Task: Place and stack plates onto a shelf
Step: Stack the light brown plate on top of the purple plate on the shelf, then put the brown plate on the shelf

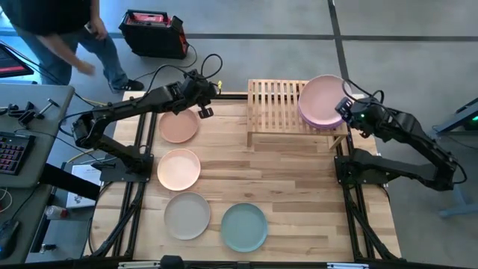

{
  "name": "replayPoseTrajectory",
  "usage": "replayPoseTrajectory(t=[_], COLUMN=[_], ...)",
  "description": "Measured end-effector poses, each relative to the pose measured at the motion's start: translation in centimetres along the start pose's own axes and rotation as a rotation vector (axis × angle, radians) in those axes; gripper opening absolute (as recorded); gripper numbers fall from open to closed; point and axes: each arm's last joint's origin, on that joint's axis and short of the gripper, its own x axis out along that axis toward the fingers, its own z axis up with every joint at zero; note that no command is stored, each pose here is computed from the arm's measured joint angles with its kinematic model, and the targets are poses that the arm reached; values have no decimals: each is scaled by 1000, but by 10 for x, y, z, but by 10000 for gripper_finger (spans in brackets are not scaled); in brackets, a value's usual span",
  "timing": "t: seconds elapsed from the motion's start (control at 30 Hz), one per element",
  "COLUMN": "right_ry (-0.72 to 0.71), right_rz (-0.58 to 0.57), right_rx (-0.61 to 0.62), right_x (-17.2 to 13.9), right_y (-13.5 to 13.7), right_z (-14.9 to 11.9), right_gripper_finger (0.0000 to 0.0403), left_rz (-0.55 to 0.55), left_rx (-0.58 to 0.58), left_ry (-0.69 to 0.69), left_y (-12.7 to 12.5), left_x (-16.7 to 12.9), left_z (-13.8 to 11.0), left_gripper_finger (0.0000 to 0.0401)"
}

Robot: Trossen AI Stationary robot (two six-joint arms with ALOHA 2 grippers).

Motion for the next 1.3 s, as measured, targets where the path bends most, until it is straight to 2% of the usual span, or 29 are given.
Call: replayPoseTrajectory(t=[0.2,0.53,0.7,0.87,1.07,1.3], right_ry=[1,-19,4,6,26,44], right_rz=[-8,-11,17,67,68,69], right_rx=[-6,-26,-22,-39,-45,-60], right_x=[2,2,-4,-19,-36,-38], right_y=[1,1,3,6,4,4], right_z=[-1,0,2,10,17,17], right_gripper_finger=[11,94,119,123,123,123], left_rz=[-8,-12,-12,-12,-11,-11], left_rx=[4,-20,-20,-20,-22,-21], left_ry=[14,23,23,23,22,21], left_y=[-1,-1,-1,-1,-1,-1], left_x=[0,0,0,0,0,0], left_z=[-1,-2,-2,-2,-2,-2], left_gripper_finger=[115,115,115,115,115,115])
